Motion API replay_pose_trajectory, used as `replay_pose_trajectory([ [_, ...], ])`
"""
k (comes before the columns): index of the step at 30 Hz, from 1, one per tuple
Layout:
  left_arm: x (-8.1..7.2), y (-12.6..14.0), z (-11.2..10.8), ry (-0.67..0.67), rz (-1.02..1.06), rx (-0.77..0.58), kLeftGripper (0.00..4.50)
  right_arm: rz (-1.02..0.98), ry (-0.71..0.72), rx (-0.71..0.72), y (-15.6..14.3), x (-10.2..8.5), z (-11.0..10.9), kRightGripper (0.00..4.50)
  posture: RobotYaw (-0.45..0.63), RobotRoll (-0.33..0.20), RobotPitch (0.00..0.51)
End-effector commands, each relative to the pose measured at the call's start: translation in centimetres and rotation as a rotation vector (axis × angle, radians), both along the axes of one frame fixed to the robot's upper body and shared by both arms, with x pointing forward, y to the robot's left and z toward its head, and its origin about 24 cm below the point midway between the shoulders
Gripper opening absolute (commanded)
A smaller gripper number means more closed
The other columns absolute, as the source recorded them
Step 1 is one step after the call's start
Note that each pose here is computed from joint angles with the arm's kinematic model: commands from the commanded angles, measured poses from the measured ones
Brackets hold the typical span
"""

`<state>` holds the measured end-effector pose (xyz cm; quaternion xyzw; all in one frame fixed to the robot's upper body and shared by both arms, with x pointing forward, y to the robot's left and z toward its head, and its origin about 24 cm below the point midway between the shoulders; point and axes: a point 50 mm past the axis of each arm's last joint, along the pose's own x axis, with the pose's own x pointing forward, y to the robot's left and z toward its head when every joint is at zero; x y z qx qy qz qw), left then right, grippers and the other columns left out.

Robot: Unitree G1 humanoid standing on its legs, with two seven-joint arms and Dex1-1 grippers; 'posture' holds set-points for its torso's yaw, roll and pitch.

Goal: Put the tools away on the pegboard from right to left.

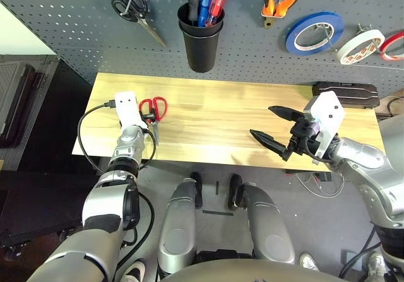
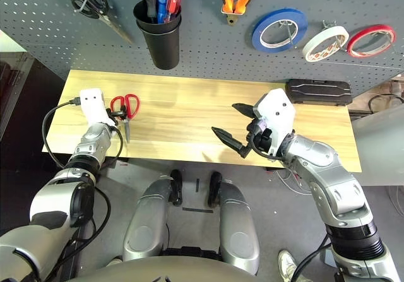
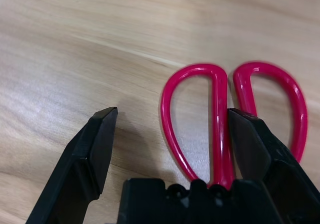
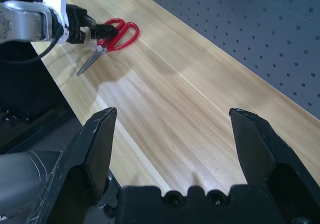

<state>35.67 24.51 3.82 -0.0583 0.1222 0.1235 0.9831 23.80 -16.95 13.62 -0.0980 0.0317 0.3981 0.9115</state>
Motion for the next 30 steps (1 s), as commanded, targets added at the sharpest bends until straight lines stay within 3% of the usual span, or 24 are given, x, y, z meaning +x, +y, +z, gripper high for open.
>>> replay_pose_trajectory([
  [1, -0.4, 0.2, -0.3, -0.022, 0.019, -0.056, 4.47, 0.004, 0.006, -0.002, -0.1, -0.4, 0.0, 4.50, 0.02, 0.000, 0.397],
  [14, -1.3, 2.0, -1.0, 0.051, 0.132, 0.042, 4.47, 0.011, 0.007, -0.006, -0.1, -0.3, 0.0, 4.50, 0.03, 0.000, 0.395],
  [28, -1.6, 0.9, -2.4, 0.137, 0.067, 0.063, 4.47, 0.071, 0.065, -0.081, -0.3, -1.1, -0.7, 4.50, 0.03, 0.000, 0.403],
  [30, -1.7, 0.9, -2.5, 0.155, 0.068, 0.063, 4.11, 0.076, 0.069, -0.089, -0.3, -1.1, -0.7, 4.50, 0.03, 0.000, 0.403],
])
